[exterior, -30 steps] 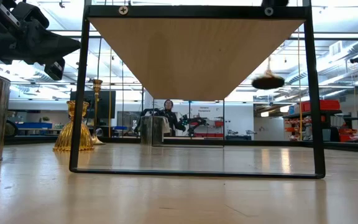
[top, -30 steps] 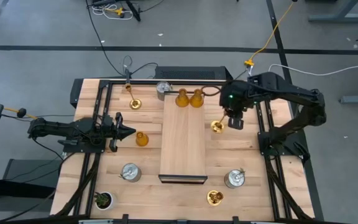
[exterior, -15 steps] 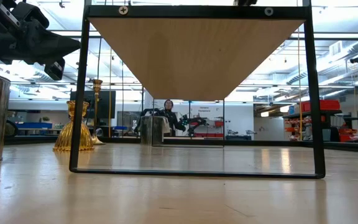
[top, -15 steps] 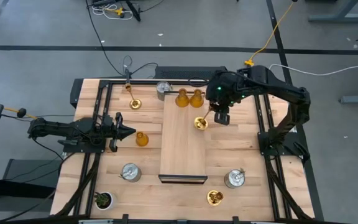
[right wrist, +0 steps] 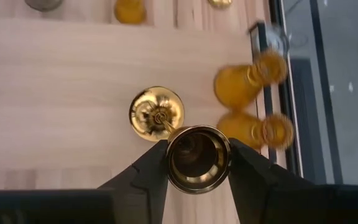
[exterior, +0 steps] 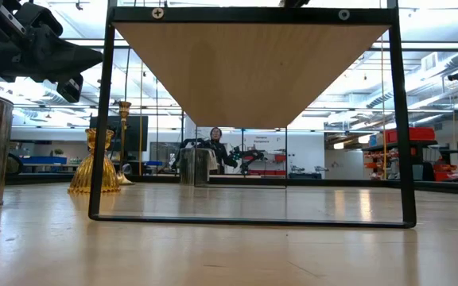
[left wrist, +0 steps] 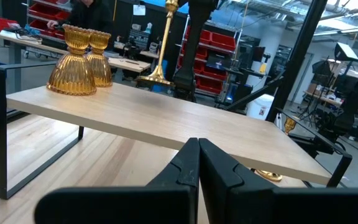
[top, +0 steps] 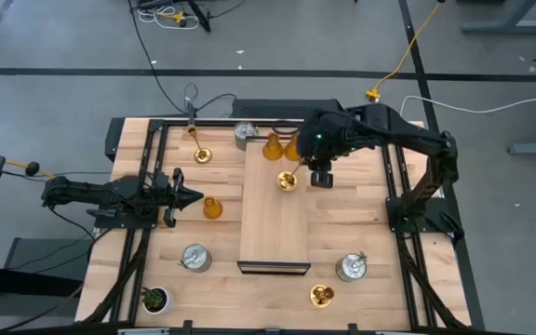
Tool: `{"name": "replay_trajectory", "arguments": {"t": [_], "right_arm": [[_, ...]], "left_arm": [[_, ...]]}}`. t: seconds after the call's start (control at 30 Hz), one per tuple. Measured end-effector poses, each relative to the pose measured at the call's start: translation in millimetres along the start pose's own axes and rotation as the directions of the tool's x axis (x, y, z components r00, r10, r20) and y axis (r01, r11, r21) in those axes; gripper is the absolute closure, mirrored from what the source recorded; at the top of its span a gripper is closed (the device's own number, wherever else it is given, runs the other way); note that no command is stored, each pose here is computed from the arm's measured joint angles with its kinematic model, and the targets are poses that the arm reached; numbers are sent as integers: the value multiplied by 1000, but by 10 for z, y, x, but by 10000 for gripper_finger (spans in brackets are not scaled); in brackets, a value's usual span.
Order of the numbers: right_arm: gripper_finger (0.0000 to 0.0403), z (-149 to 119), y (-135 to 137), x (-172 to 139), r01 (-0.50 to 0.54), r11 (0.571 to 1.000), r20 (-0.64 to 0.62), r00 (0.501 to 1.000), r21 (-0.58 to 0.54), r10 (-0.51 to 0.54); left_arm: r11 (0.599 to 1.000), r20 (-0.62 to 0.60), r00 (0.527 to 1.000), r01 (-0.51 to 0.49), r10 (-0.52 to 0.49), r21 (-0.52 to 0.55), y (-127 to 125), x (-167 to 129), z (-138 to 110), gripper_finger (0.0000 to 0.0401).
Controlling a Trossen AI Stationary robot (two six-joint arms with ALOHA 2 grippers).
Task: Pick & Place candle stick holders
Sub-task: Put the top right candle holder on the shelf
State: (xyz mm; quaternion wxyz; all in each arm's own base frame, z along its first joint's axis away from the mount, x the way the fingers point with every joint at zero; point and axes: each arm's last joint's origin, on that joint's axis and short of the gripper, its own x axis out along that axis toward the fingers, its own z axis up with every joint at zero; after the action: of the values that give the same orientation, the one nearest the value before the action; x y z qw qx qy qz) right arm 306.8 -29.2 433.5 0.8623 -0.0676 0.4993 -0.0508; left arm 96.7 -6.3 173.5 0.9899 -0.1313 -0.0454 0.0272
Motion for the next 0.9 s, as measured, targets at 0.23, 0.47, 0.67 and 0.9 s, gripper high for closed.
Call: {"name": "replay_trajectory", "arguments": {"t": [0.23,0.47,0.67,0.9], "right_arm": [[264,30,31,-3,-2,1000,28,1000,-22,3],[264,84,71,147,-10,999,-8,1000,-34,10],[263,123,151,221,-24,996,-17,1000,-82,22],[263,144,196,221,-29,994,-1,1000,-109,29]], "left_arm": [[1000,0,1000,0,0,0,0,0,-1,391],[1000,0,1000,0,0,0,0,0,0,391],[1000,0,1000,0,0,0,0,0,-1,391],[1000,0,1000,0,0,0,0,0,0,391]]}}
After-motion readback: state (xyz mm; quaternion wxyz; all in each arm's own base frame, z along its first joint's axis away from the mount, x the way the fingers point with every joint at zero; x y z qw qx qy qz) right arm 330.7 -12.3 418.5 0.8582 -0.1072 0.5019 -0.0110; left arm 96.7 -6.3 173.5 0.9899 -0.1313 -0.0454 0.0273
